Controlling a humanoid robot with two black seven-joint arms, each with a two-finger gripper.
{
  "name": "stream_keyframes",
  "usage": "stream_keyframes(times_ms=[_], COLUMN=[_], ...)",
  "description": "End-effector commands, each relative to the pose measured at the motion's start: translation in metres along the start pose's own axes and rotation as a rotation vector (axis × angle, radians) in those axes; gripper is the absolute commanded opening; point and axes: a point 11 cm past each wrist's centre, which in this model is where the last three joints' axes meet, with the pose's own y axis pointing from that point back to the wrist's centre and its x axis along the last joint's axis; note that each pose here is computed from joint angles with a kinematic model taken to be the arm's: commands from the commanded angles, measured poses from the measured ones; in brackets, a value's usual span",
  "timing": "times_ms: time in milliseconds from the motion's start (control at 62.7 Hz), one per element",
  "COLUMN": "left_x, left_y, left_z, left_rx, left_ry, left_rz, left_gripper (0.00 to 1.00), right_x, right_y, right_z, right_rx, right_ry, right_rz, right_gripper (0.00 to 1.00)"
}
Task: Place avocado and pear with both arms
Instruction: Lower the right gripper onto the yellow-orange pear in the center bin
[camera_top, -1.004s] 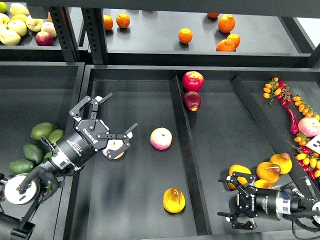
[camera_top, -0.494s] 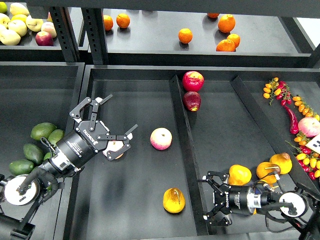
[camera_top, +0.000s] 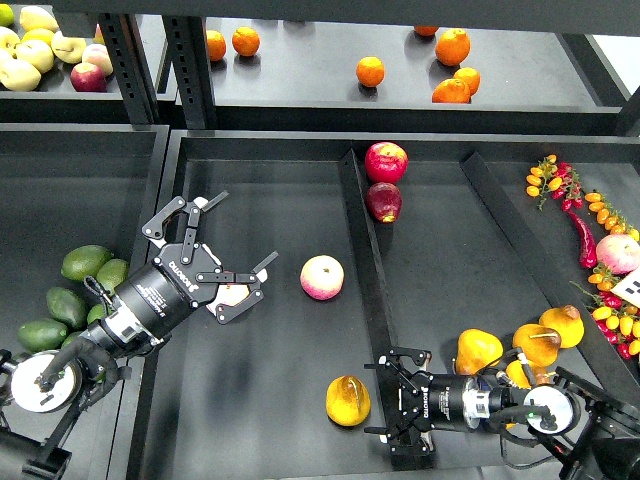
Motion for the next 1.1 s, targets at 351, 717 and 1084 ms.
stream_keyframes(times_ms=[351, 717, 1084], left_x=[0.003, 0.005, 0.005], left_y=[0.004, 0.006, 0.006], left_z=[-0.004, -0.006, -0.006], left_rx=[0.002, 0.002, 0.002], left_ry=[0.011, 0.016, 0.016], left_rz=[0.012, 0.018, 0.018], left_gripper=[0.99, 0.99, 0.99], right_x=[-0.002, -0.006, -0.005], right_y=[-0.015, -0.022, -0.024], right_z=[0.002, 0.004, 0.004], right_rx=[0.003, 0.009, 0.027], right_ry=[-0.032, -0.050, -0.077], right_rz=[0.003, -0.007, -0.009], right_gripper=[1.00, 0.87, 0.68])
